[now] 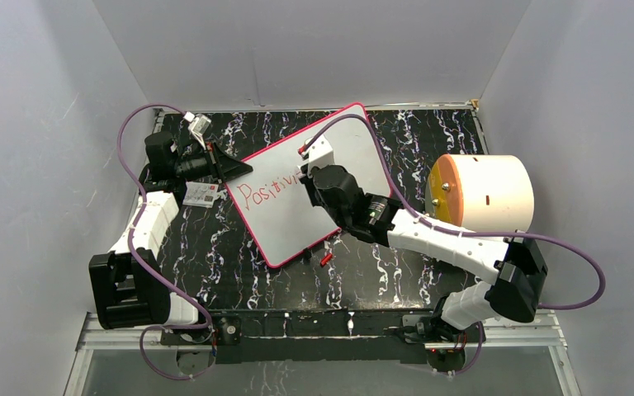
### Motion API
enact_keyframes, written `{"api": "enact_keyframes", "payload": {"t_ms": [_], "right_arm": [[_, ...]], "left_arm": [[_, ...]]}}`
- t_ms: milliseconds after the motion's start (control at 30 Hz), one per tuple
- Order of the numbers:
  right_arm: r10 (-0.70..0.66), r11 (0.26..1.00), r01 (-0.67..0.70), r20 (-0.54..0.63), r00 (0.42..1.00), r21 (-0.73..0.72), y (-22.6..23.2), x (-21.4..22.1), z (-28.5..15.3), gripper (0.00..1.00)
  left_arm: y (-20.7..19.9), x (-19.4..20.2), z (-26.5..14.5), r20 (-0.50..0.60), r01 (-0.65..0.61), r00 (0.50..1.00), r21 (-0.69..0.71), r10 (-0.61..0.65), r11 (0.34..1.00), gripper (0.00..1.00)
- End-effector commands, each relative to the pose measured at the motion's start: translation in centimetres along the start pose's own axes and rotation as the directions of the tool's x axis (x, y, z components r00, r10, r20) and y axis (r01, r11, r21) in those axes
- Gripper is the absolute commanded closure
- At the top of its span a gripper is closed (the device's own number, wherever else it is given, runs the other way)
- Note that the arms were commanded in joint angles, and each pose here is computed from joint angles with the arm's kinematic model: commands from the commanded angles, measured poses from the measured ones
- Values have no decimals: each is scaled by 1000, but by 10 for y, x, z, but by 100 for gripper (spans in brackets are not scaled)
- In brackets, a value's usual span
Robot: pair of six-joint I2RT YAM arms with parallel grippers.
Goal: Write a sentence on the whiteboard
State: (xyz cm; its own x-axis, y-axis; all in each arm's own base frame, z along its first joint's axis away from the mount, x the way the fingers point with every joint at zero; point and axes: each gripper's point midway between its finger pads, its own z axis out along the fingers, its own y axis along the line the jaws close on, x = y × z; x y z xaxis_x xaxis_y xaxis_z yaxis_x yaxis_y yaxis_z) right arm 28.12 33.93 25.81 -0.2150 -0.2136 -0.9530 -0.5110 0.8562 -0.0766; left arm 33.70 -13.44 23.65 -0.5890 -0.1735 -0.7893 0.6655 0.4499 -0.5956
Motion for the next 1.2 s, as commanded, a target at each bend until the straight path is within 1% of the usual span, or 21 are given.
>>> {"api": "enact_keyframes", "payload": {"t_ms": [0, 367, 400, 800, 1167], "right_arm": [[34, 999, -34, 74, 997, -9, 2, -25, 2, 100], [19, 1000, -19, 39, 999, 2, 3, -16, 11, 100], [6, 1000, -6, 15, 1000, 5, 2, -10, 12, 100], [-17, 1000, 16, -94, 995, -11, 5, 14, 9, 100], [-22, 999, 19, -128, 991, -27, 6, 21, 5, 100]], "left_arm": [[31, 17, 2, -22, 12, 1000, -113, -15, 993, 100], [31, 17, 2, -23, 13, 1000, -108, -16, 994, 100], [30, 17, 2, -23, 12, 1000, -108, -15, 994, 100], [31, 17, 2, -24, 13, 1000, -108, -16, 994, 100], [31, 17, 2, -23, 12, 1000, -110, -15, 994, 100]]}}
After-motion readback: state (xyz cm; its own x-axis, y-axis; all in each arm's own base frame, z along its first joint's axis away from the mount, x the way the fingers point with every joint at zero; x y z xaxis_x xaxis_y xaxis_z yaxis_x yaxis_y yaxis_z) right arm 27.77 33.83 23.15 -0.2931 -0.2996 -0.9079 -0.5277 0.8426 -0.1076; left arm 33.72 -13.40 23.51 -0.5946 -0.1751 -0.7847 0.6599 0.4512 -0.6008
